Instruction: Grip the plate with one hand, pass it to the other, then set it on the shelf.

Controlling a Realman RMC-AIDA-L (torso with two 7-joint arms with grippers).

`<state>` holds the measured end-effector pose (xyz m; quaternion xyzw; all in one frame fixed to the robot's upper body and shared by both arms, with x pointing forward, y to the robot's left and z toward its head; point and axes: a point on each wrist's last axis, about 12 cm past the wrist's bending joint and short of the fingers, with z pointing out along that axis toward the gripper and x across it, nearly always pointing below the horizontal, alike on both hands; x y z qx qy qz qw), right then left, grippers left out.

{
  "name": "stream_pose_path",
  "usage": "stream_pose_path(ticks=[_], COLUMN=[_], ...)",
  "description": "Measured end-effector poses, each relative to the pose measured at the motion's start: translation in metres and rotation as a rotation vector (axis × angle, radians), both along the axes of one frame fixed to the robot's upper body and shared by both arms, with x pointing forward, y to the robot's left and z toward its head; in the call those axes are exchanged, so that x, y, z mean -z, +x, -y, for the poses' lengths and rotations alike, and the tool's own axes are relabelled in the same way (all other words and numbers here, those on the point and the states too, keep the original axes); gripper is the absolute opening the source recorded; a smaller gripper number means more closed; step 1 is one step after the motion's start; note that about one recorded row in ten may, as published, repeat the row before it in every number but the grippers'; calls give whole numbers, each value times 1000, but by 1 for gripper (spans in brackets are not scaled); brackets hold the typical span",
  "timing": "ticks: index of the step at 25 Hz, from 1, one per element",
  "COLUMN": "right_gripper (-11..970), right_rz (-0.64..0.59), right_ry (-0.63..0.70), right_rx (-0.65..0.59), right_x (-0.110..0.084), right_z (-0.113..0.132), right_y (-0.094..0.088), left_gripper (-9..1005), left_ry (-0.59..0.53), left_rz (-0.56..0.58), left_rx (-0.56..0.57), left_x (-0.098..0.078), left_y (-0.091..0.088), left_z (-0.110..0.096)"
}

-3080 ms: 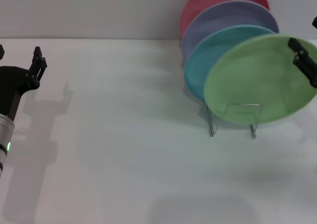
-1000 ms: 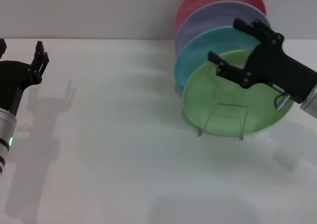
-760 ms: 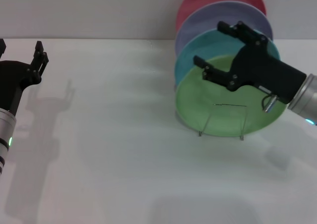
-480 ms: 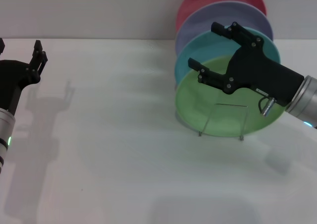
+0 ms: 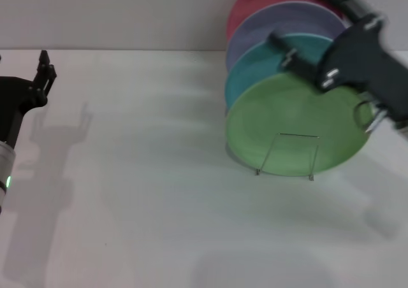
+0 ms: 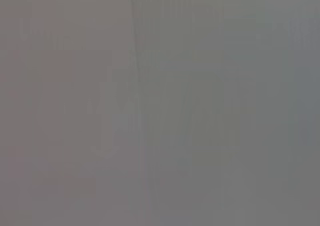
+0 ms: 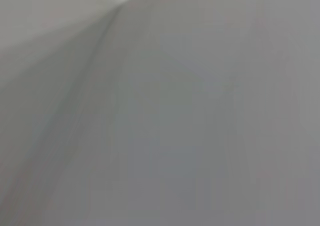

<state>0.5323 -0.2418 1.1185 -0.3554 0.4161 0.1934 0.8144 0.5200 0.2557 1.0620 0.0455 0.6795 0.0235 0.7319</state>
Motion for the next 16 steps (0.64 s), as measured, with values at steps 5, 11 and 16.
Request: stream_pose_path(ticks=[5,11,16], right_gripper=[814,813,813], right_rz=[52,-46,-190], right_ry=[300,568,633], right_rx=[281,733,911], right_x=[2,34,61], right_z=[52,128,151], right_y=[-25,-71,-92], left_gripper=[796,796,796], left_ry=[-2,-77,-168], left_rz=[19,89,154], left_rx=[-26,-92,-111], left_x=[0,9,17], left_y=[-5,-23,-37], left_z=[-6,-27,-46])
